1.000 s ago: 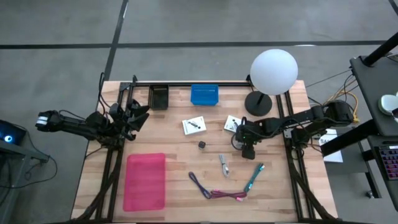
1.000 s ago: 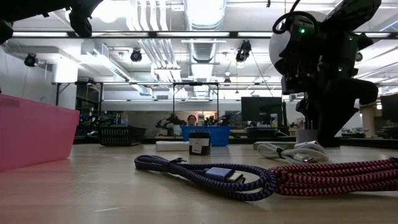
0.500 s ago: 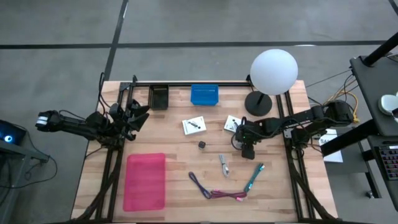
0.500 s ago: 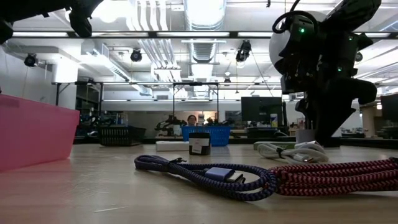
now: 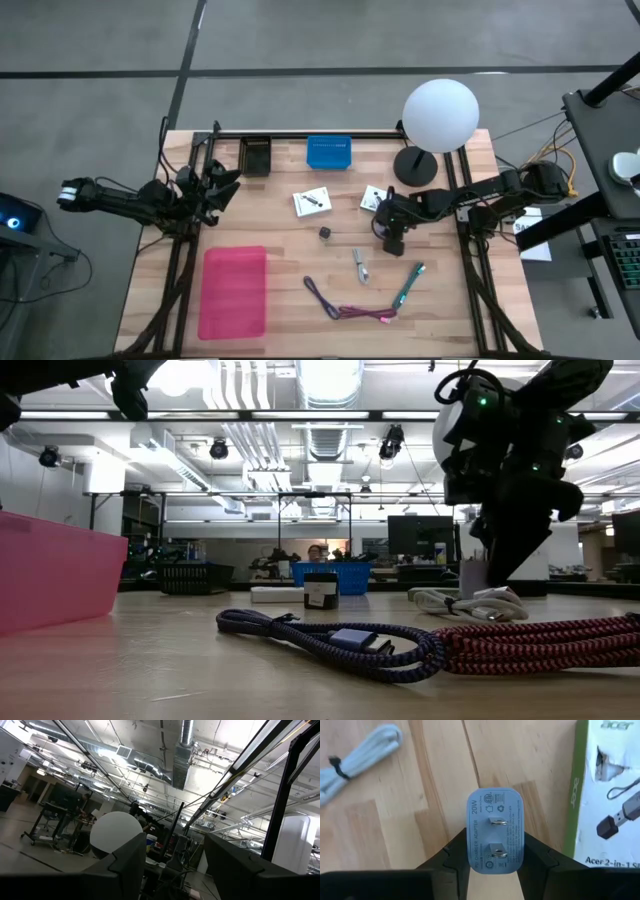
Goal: Pick and place items into bin
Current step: Put the white charger adapter into the black bin
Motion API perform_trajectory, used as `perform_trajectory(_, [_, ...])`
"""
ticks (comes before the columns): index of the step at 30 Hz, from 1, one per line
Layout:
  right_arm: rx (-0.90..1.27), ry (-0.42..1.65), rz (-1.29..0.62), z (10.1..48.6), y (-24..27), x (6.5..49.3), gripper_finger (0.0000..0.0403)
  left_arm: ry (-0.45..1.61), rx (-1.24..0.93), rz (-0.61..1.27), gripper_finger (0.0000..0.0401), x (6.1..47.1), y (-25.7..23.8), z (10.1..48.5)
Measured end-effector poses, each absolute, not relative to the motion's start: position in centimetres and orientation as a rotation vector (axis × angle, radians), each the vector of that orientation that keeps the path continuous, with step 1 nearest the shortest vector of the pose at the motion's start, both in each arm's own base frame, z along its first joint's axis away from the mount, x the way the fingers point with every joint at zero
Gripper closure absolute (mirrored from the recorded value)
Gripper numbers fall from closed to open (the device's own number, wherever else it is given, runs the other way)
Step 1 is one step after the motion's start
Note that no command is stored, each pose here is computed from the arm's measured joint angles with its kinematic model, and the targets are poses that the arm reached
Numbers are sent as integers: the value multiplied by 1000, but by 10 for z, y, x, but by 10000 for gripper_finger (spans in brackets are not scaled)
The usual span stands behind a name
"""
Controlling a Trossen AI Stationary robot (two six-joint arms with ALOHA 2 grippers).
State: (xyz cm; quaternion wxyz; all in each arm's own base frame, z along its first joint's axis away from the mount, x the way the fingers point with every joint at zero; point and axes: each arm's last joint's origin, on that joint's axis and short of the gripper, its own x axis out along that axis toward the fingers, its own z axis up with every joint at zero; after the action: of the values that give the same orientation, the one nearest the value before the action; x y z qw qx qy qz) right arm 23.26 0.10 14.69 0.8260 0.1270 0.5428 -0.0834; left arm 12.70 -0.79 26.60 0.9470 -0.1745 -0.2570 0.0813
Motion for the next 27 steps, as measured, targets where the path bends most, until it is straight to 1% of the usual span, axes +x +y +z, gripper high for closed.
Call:
perform_trajectory(3, [273,1122,-173,153,1,238,295,-522,-355,166,217,127,-8,266])
perform_trajectory(12, [248,987,-133,188,1,262,296,-511,-352,167,217,127,-8,262])
perform_trajectory(22, [221,668,-65,230,2,292,296,-475,-368,165,217,134,-9,258])
perform_trajectory(27, [223,555,-52,247,2,301,296,-442,-360,171,217,139,-10,254])
